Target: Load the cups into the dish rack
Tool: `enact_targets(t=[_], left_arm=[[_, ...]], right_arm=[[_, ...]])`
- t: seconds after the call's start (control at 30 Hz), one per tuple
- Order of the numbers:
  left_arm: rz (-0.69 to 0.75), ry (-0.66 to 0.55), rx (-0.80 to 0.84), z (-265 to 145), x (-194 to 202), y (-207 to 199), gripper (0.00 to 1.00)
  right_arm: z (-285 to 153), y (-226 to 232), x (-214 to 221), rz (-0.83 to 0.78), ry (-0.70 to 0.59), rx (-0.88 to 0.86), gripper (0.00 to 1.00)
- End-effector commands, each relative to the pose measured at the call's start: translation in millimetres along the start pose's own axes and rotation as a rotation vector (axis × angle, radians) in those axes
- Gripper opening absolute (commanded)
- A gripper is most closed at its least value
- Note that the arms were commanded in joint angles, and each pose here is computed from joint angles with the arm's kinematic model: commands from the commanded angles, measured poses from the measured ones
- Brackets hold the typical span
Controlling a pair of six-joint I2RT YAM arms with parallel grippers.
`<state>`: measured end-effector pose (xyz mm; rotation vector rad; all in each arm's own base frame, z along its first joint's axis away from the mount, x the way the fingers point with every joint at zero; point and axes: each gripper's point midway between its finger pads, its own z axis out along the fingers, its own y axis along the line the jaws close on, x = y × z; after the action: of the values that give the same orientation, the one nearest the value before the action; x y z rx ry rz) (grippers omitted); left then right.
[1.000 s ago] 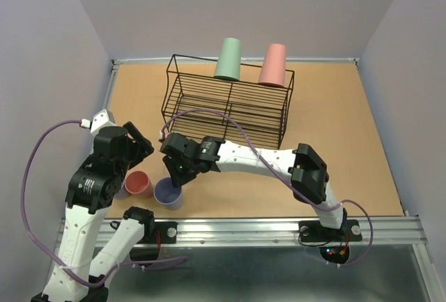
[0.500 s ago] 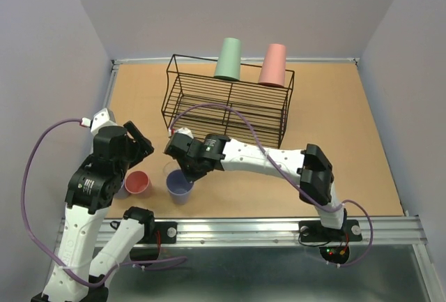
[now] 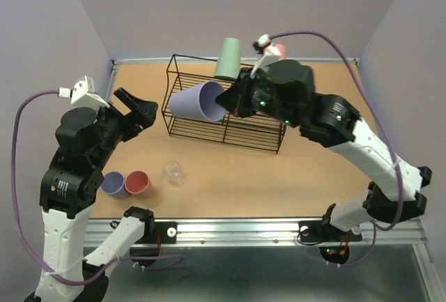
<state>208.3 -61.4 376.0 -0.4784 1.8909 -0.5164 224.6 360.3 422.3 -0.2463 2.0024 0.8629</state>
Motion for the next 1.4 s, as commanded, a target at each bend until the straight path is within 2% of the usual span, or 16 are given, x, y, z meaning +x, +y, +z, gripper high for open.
enact_targets(t=[0.0,0.03,0.07,0.17,0.2,0.23,0.27,0.3,0.37,0.53,0.63,0.73,0.8,0.9,1.0,1.37], left_arm=[[-0.030,-0.125,0.273,-15,-46,-65,0.99],[-0.045,-0.147,0.307,-19,-52,-73,0.99],[-0.072,-0.181,0.418,-31,-63,-94,0.99],[-0.118,-0.159,0.650,-44,-63,-133,0.99],[-0.170,-0.138,0.827,-60,-63,-157,0.99],[-0.201,-0.123,0.908,-69,-62,-166,0.99],[-0.295,-0.097,1.013,-89,-65,-176,0.99],[-0.294,-0.141,1.140,-101,-68,-182,0.99],[-0.368,-0.163,1.269,-119,-70,-183,0.99],[-0.409,-0.149,1.308,-114,-66,-180,0.99],[-0.445,-0.195,1.337,-116,-71,-177,0.99],[-0.460,-0.162,1.331,-108,-71,-180,0.99],[-0.460,-0.161,1.329,-105,-72,-181,0.99],[-0.464,-0.237,1.364,-118,-82,-179,0.99],[-0.446,-0.258,1.388,-124,-86,-182,0.99],[-0.418,-0.269,1.300,-94,-90,-186,0.97]], right_arm=[[-29,20,-64,0.096,-0.209,-0.166,0.00],[-34,24,-74,0.135,-0.249,-0.194,0.00],[-39,22,-78,0.154,-0.274,-0.202,0.01],[-54,34,-97,0.244,-0.370,-0.300,0.00],[-59,38,-101,0.284,-0.410,-0.349,0.00],[-64,39,-103,0.306,-0.430,-0.372,0.00],[-66,39,-105,0.325,-0.449,-0.387,0.00],[-78,44,-115,0.349,-0.494,-0.431,0.00],[-84,48,-119,0.390,-0.527,-0.488,0.00],[-85,63,-116,0.461,-0.521,-0.615,0.01],[-82,67,-113,0.487,-0.515,-0.655,0.00],[-83,67,-107,0.537,-0.524,-0.713,0.01],[-83,65,-107,0.552,-0.532,-0.717,0.00],[-76,67,-103,0.545,-0.512,-0.716,0.01],[-65,66,-94,0.577,-0.486,-0.721,0.00],[-49,74,-80,0.620,-0.432,-0.782,0.00]])
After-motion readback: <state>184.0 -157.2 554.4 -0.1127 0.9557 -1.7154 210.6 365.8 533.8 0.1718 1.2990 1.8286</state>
